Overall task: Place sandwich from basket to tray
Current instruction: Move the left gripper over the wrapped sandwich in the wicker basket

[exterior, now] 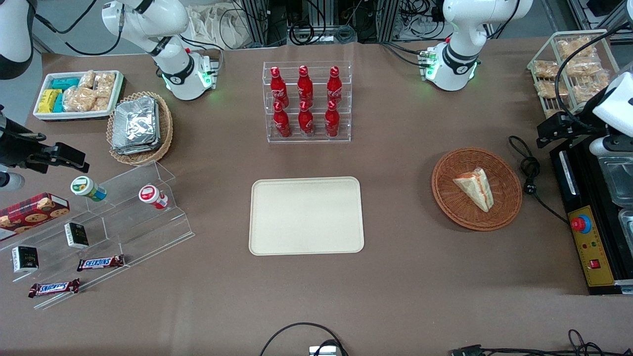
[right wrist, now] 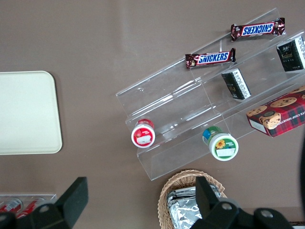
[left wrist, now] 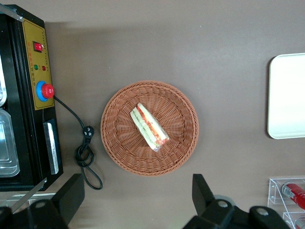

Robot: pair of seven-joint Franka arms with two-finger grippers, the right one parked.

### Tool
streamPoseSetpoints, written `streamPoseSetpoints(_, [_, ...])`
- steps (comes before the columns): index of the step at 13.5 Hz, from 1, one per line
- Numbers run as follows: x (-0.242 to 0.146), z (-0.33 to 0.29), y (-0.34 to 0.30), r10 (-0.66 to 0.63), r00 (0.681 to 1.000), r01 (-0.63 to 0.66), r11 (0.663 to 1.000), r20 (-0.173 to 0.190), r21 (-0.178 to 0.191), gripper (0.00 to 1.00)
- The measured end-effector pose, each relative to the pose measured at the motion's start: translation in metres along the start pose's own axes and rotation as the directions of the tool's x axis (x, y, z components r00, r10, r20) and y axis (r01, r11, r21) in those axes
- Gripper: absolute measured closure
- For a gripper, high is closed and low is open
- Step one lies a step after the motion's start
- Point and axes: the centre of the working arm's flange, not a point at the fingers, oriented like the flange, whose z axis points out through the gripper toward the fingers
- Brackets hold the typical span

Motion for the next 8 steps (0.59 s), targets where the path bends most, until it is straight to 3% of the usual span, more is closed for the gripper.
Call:
streamPoseSetpoints(4, [0.002,0.004,0.000,-0.009,1.000,0.009,1.000,0.009,-0.001,0.00])
streamPoseSetpoints(8, [0.014,0.025,0.000,-0.111,0.993,0.111,0.994,0.039,0.001,0.00])
